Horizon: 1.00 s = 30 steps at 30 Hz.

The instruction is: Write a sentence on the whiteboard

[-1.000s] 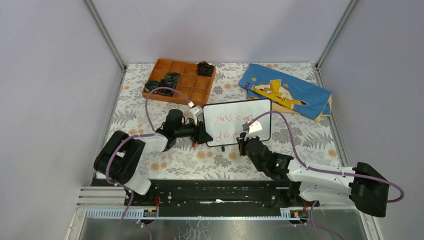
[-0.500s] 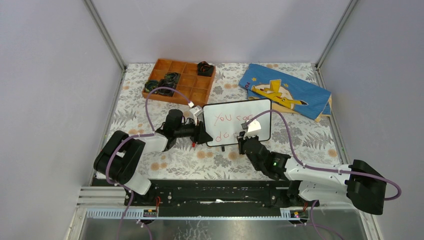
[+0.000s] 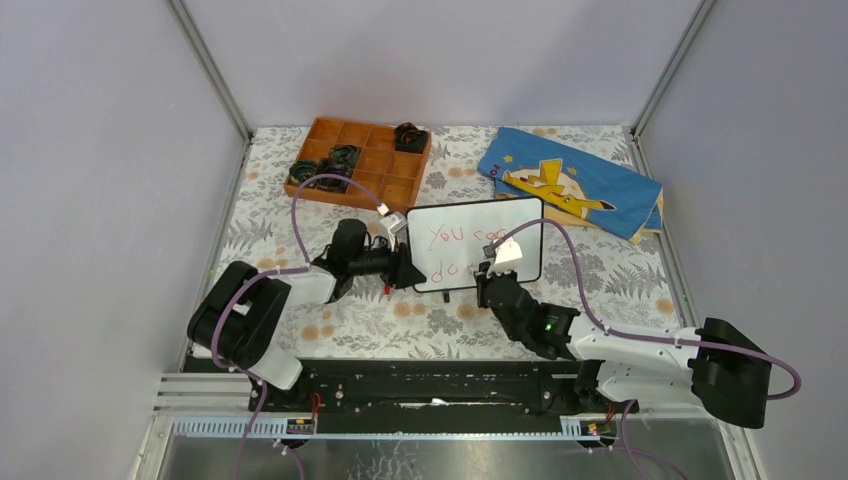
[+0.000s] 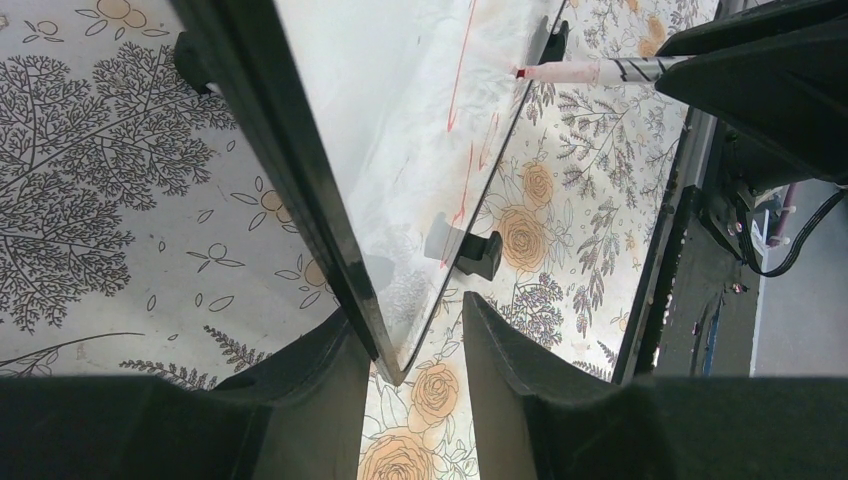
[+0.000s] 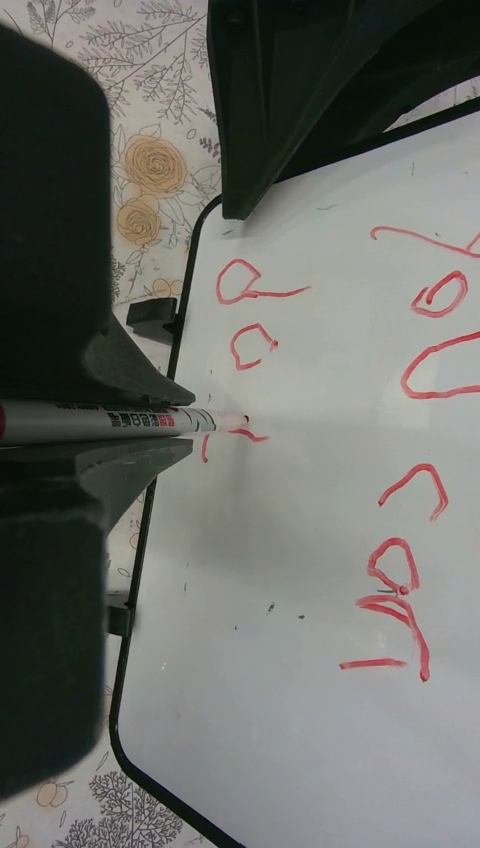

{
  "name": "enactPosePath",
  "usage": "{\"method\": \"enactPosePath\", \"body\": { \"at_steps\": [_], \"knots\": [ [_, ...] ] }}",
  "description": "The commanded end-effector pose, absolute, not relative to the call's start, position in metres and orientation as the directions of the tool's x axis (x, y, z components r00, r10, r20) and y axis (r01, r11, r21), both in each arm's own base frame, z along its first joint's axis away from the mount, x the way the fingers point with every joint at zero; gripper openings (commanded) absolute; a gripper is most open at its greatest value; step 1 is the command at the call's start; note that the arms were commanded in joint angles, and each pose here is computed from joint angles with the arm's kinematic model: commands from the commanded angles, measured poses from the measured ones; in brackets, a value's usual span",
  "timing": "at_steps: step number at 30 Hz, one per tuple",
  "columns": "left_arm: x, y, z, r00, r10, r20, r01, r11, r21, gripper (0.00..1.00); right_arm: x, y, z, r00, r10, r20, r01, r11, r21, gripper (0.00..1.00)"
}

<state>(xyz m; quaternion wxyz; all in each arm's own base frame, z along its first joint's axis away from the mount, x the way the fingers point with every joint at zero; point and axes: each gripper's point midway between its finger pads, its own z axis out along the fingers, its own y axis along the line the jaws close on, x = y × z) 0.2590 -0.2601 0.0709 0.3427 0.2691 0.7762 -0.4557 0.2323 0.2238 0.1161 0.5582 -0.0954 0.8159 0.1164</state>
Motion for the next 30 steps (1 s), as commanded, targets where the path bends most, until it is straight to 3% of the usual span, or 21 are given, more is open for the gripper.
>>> {"method": "enactPosePath", "body": {
  "at_steps": [1,13,23,30],
  "knots": [
    [0.267,-0.265,0.084,-0.569,0.106,-0.816,0.766,0.430,-0.478,0.44,0.241,0.214,0.132,-0.325,0.025,-0.945,-0.216,0.971,0.100,0.00],
    [0.266,-0.266,0.083,-0.569,0.109,-0.815,0.767,0.429,-0.478,0.45,0.237,0.205,0.131,-0.328,0.027,-0.944,-0.207,0.973,0.100,0.00],
    [0.266,-0.266,0.084,-0.568,0.110,-0.816,0.767,0.430,-0.476,0.44,0.238,0.207,0.165,-0.261,0.065,-0.963,-0.247,0.960,0.132,0.00],
    [0.266,-0.265,0.083,-0.566,0.112,-0.817,0.768,0.432,-0.473,0.31,0.245,0.207,0.168,-0.250,0.053,-0.967,-0.217,0.970,0.109,0.00]
  ]
}}
